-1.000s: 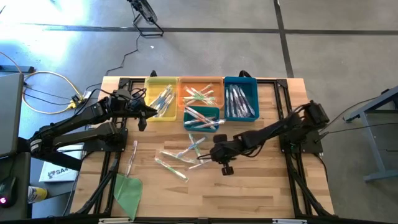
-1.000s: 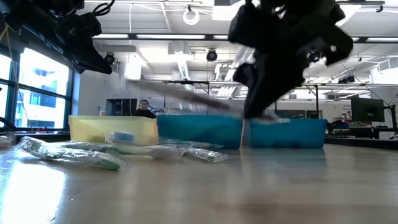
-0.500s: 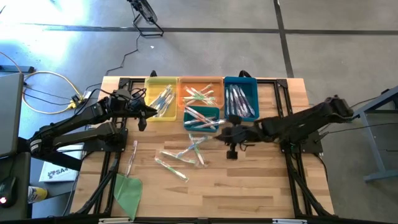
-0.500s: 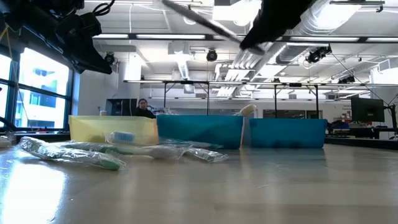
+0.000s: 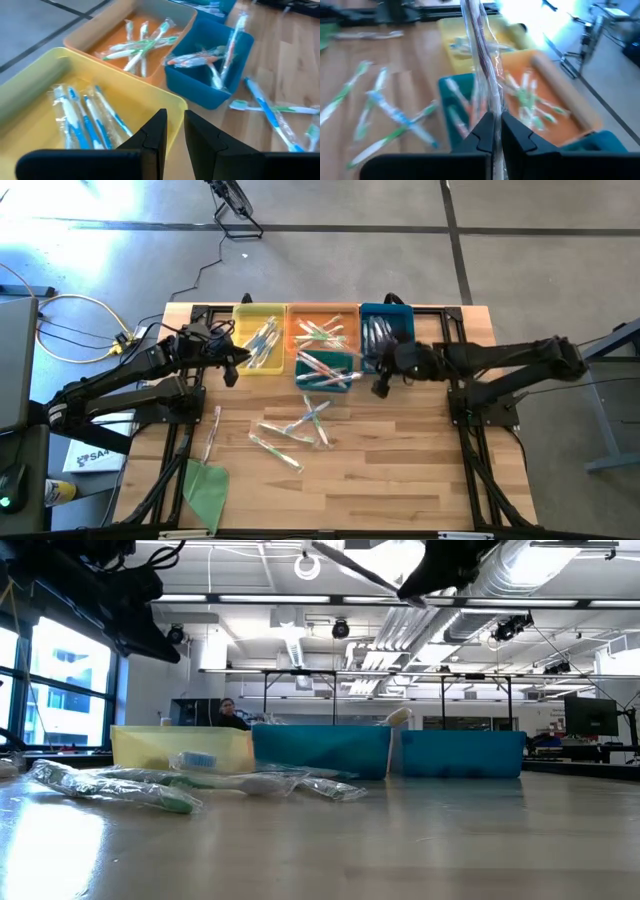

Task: Pick & Place Toothbrushes
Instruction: Put the purple toothbrush into the blue bin

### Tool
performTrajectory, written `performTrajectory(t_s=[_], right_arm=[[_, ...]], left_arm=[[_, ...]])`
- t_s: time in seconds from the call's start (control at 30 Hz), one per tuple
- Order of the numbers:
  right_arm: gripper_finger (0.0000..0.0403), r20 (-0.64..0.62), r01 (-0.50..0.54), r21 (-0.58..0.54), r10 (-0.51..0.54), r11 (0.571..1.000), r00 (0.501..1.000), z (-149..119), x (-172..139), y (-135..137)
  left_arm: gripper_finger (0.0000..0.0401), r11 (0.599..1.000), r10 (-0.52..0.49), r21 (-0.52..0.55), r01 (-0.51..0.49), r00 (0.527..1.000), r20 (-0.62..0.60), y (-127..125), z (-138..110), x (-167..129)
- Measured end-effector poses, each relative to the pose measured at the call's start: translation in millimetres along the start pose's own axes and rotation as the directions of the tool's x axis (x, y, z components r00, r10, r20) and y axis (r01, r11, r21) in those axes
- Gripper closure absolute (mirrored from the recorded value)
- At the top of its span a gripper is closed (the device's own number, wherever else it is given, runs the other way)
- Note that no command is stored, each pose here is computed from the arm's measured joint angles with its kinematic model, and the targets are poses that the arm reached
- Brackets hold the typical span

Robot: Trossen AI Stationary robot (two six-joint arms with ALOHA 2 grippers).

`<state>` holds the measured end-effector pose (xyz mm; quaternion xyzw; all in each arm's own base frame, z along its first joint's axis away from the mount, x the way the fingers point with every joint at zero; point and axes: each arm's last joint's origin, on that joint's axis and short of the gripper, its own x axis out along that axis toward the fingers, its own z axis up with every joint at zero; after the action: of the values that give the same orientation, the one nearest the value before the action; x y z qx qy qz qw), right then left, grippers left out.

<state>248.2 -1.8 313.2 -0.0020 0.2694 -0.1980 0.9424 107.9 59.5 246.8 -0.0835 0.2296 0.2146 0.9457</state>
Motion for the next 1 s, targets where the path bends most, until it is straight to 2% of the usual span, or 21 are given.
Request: performTrajectory(t_s=[0.23,0.37,0.47,0.77,1.0], right_arm=[[0.0395,-0.064,0.137,0.1,-0.131,0.986,0.989,-1.8,13.7,-37.3],[0.0395,-0.148,0.229,0.201,-0.202,0.952,0.968,-8.8,18.7,-59.0],[0.0394,-0.19,0.263,0.275,-0.216,0.925,0.958,-14.8,21.3,-71.0],[0.0394,-0.285,0.352,0.394,-0.252,0.849,0.925,-38.2,30.1,-86.0],[0.0394,-0.319,0.382,0.443,-0.256,0.811,0.913,-50.6,34.0,-86.2]], left_arm=[[0.0337,0.997,0.076,0.0,-0.076,0.997,0.002,2.2,0.1,-0.1],[0.0337,0.991,0.132,0.0,-0.132,0.991,0.003,3.8,0.1,-0.3],[0.0337,0.985,0.174,-0.007,-0.174,0.985,0.005,5.0,0.2,-0.4],[0.0337,0.959,0.284,-0.008,-0.284,0.959,0.008,8.2,0.3,-1.2],[0.0337,0.915,0.403,-0.009,-0.403,0.915,0.01,11.7,0.4,-2.5]])
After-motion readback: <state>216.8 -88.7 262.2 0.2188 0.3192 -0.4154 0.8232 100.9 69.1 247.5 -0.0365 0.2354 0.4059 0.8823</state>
